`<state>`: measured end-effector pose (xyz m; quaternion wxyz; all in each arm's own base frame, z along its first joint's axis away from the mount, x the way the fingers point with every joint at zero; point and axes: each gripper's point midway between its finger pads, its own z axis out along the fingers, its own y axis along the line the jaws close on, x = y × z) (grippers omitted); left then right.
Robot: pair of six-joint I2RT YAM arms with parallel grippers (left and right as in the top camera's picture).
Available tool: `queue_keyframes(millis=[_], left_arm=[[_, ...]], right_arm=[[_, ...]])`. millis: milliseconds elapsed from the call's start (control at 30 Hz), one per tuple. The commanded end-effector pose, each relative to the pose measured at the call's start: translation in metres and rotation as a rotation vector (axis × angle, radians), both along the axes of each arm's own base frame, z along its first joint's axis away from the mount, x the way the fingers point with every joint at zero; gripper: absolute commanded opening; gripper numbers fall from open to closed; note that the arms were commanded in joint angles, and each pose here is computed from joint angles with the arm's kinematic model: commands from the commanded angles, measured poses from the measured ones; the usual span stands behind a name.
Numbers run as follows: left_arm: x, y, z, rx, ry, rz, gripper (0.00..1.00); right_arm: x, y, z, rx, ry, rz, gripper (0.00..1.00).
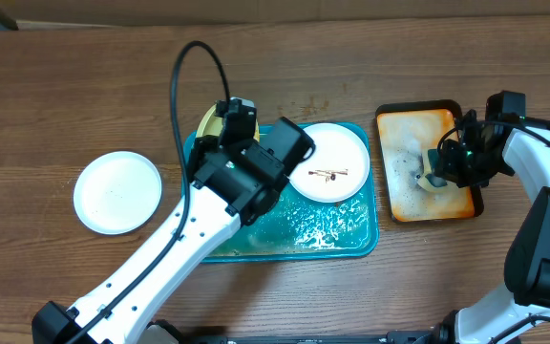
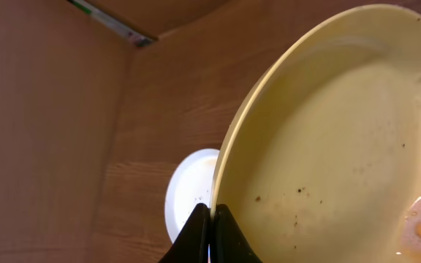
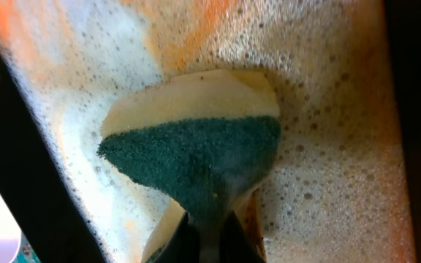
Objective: Clean dirty plates on tray and stack at the side
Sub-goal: 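Carry the yellow plate left and stack it on the white plate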
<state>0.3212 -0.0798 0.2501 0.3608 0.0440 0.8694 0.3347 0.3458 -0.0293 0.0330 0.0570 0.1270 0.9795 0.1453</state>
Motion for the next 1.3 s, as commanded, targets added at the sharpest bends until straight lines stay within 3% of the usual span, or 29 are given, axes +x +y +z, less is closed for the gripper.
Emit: queue_keyframes(millis=[0,367,667,1067,1267], left_arm=[[0.003,0.001,0.014,0.055,-0.086,0.028,0.04],[0.003,-0.007,0.008,0.015,-0.069,0.008,0.04],[0.003,-0.012,0.019,0.082,-0.118,-0.011,0.04],[0.001,-0.027,0.041,0.267,-0.133,-0.105,0.04],[0.001,-0.033,0.04,0.273,-0.117,-0.134,0.04]], right_arm=[[0.003,0.002,0.008,0.003,-0.035,0.014,0.04],[0.003,0.002,0.008,0.003,-0.036,0.014,0.04],[0.003,0.002,0.008,0.003,-0.035,0.014,0.04],[0.003,0.002,0.008,0.003,-0.035,0.014,0.04],[0.003,0.002,0.008,0.004,-0.034,0.013,0.04]])
